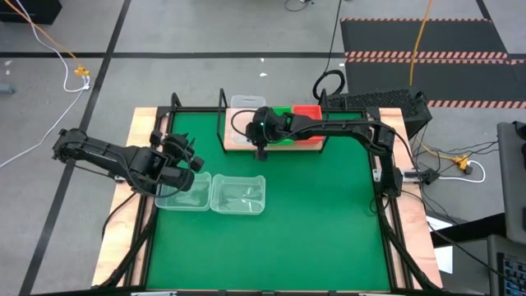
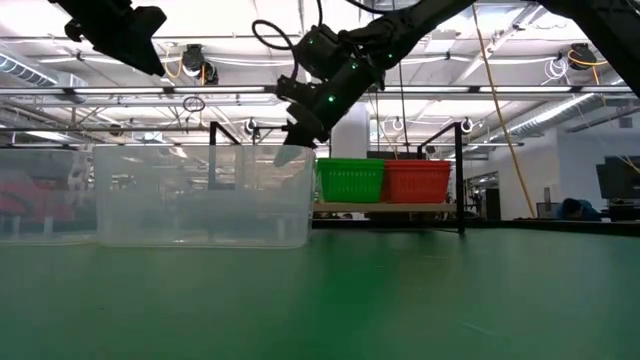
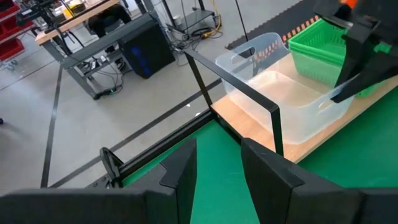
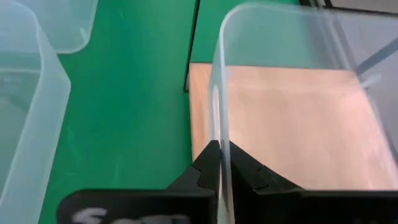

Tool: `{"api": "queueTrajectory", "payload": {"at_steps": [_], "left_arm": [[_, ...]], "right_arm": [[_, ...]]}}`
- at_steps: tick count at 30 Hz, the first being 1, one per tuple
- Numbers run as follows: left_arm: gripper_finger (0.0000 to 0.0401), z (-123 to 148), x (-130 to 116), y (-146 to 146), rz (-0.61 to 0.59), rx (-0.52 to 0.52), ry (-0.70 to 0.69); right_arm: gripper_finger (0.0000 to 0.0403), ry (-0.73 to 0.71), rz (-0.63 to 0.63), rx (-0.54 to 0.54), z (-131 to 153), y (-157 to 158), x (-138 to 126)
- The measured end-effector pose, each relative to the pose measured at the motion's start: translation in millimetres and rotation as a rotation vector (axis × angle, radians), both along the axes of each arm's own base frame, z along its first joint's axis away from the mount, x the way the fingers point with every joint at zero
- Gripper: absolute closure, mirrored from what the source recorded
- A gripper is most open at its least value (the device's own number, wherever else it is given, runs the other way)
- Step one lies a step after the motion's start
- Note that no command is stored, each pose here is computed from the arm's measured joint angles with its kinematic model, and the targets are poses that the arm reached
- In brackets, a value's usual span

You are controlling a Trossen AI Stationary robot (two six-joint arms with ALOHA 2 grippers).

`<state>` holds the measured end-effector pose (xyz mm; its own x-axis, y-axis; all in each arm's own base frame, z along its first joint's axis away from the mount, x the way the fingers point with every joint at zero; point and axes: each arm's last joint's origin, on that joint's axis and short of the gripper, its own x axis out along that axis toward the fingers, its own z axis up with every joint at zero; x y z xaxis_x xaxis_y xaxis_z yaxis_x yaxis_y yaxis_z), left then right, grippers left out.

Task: Stack baskets on shelf by color
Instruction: Put the bottom right transparent bin on the shelf, then stack the right transparent bin on top of the other transparent bin on the shelf

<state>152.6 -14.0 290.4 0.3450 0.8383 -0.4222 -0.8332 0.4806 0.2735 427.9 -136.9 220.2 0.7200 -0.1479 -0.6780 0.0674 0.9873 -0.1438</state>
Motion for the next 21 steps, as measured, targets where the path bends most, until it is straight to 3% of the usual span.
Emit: {"api": "queueTrajectory", "payload": {"at_steps": [13, 17, 21], "left_arm": [[0.0272, 0.0, -0.1, 0.0, -0.002, 0.002, 0.006], [0.0272, -0.1, -0.2, 0.0, -0.007, 0.006, 0.016], [0.0272, -0.4, -0.1, -0.2, -0.011, -0.007, 0.019]], "right_arm": [[0.0297, -0.131, -0.036, -0.007, 13.7, -0.5, 6.1], [0.0285, -0.172, -0.059, -0.052, 44.8, 17.2, -1.8], [0.029, -0.235, 0.025, -0.121, 89.4, 63.0, -22.7]]}}
